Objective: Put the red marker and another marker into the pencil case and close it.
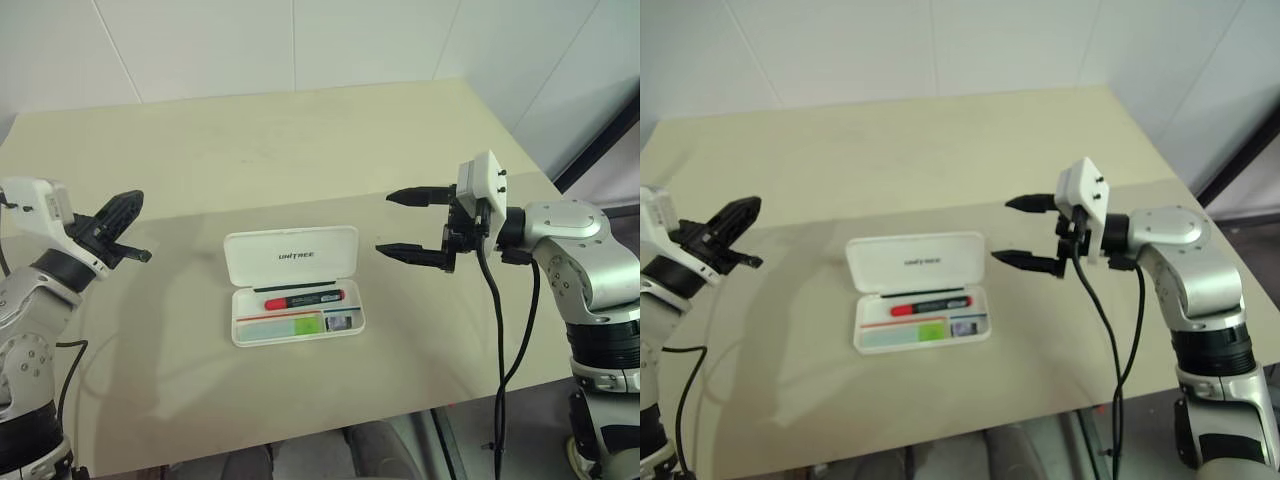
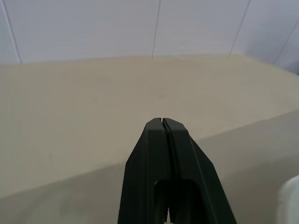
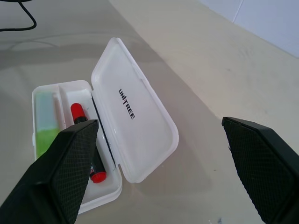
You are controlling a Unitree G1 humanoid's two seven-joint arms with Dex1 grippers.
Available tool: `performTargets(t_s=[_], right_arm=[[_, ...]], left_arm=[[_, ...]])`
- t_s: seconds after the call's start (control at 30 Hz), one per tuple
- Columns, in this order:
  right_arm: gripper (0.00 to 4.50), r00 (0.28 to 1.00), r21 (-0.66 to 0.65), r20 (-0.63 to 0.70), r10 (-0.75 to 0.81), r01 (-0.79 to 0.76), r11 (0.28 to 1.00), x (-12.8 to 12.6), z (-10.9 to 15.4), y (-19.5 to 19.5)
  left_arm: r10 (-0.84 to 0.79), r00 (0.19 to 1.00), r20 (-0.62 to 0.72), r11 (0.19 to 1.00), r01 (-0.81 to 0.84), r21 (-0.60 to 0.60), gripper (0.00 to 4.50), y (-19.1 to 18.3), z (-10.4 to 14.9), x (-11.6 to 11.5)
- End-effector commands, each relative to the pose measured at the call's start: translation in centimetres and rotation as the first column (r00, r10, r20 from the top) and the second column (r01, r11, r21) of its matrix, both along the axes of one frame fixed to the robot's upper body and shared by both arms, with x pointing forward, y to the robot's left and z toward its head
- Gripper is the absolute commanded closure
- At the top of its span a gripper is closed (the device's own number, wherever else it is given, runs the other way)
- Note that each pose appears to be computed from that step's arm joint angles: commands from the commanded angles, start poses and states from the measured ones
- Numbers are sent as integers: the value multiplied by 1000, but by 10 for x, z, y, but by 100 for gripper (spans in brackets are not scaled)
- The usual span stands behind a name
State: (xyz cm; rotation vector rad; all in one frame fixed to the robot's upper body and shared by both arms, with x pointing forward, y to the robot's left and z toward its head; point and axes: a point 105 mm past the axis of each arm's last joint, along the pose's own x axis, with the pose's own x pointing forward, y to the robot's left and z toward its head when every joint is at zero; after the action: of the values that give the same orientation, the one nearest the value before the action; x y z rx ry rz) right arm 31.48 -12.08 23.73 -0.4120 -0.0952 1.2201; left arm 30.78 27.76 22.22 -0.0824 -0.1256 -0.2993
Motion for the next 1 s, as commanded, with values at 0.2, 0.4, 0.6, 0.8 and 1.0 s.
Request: performTargets(t_s=[0.2,0.4,0.6,0.8,1.0], right_arm=[[0,998,69,46,52,-55,996,-15,10,6],[0,995,101,-51,85,-80,992,-25,-16,-6],[0,992,151,-90,87,-73,986,-34,-29,-11],[0,995,153,-79,56,-43,987,-35,-30,-13],[0,997,129,-75,29,-20,991,-32,-31,-15]], left_arm=[[-134,966,-221,981,99,-164,448,1,-35,32],[-380,891,-247,896,289,-338,448,-19,-39,58],[-486,837,-251,825,344,-450,448,-34,-44,75],[-567,774,-281,769,375,-518,448,-51,-55,80],[-686,683,-253,652,421,-631,448,-69,-51,75]])
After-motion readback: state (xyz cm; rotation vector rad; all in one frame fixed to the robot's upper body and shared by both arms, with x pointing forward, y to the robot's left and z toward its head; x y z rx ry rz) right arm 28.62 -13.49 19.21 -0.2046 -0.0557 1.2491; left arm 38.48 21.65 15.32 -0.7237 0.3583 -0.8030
